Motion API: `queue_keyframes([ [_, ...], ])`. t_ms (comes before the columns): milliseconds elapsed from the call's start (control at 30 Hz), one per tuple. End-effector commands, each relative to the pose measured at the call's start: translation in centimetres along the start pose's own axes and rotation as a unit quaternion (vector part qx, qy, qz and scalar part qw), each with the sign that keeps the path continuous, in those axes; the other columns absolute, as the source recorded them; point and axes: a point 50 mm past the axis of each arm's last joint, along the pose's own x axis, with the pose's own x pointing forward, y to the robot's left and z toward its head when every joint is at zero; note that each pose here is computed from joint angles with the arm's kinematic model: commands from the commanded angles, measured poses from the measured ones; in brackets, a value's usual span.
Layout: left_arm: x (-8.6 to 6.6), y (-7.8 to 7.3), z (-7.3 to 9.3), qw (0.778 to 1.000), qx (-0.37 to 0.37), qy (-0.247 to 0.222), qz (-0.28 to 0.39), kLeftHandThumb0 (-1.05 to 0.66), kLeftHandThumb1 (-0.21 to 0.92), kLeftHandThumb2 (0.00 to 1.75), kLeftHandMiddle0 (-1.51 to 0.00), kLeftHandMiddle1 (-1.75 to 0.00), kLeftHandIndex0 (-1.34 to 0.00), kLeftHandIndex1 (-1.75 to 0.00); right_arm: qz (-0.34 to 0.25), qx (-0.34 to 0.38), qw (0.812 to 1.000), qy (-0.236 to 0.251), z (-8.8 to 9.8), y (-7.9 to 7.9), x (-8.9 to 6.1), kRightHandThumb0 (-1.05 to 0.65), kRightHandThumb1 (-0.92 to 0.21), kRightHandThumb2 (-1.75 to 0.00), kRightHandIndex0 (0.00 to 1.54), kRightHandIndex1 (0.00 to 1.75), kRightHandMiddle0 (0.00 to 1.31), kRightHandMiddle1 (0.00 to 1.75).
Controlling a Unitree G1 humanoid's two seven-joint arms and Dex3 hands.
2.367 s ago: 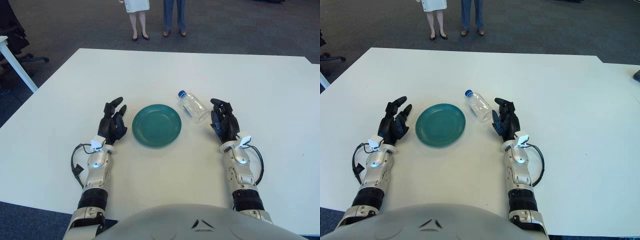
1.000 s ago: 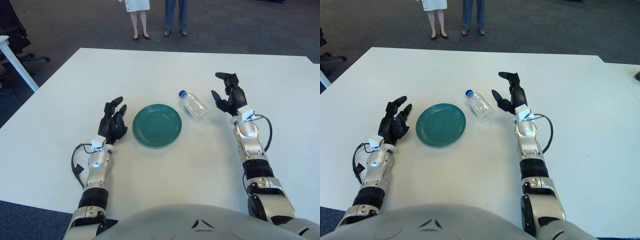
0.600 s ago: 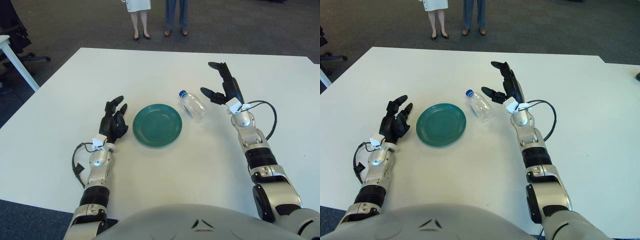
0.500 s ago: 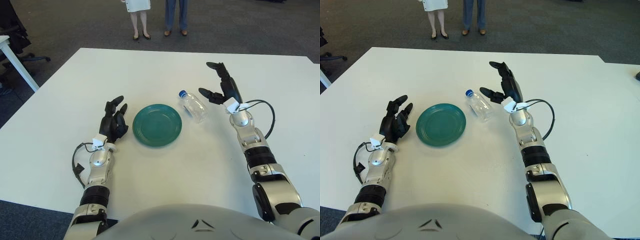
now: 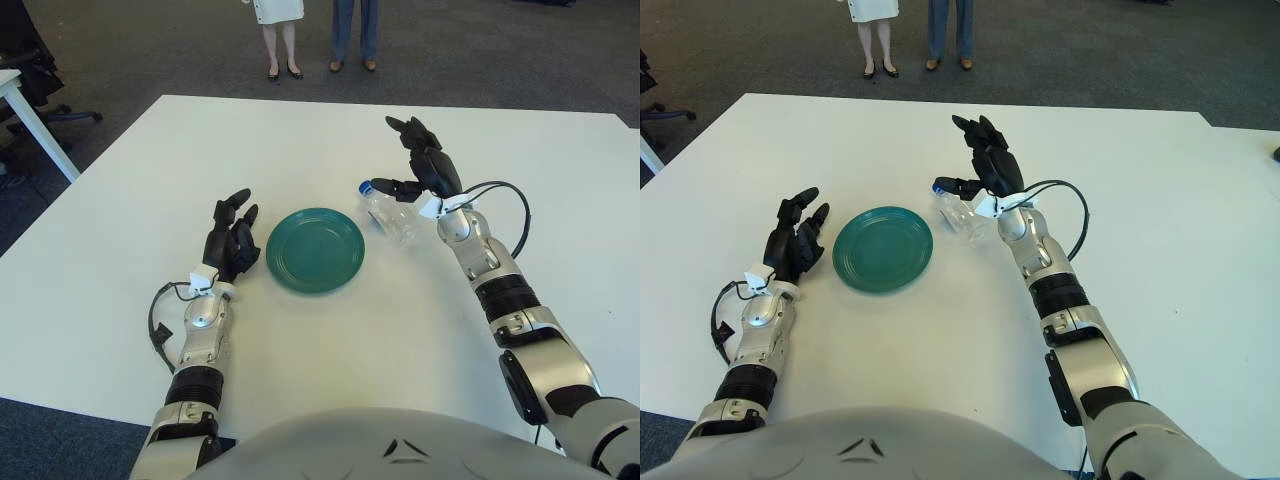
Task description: Put the bottle into the plate.
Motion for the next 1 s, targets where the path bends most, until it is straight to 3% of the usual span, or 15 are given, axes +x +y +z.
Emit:
queue_keyframes([
  [0, -1.9, -0.9, -2.3, 0.998, -0.012, 0.058, -0.001, -0.84, 0.92, 0.89, -0.43, 0.0, 0.0, -0.86, 0.001, -0.031, 1.0, 0.0, 0.2, -0.5, 0.6, -1.05, -0.92, -0.39, 0.01, 0.0, 0.0, 0.14],
  [233, -1.9, -1.1, -2.2, 0.998, -0.012, 0.058, -0.005, -0.84, 0.92, 0.89, -0.43, 0.0, 0.0, -0.86, 0.021, -0.068, 0.997, 0.027, 0.3, 0.0, 0.9, -1.05, -0.92, -0.39, 0.0, 0.0, 0.0, 0.01],
  [967, -2.4, -1.1, -2.3, 0.998, -0.01, 0.059, -0.002, -0.85, 0.92, 0.89, -0.43, 0.0, -0.01, -0.87, 0.095, -0.072, 0.992, 0.051, 0.3, 0.6, 2.8, -1.05, -0.92, -0.38, 0.0, 0.0, 0.0, 0.0],
])
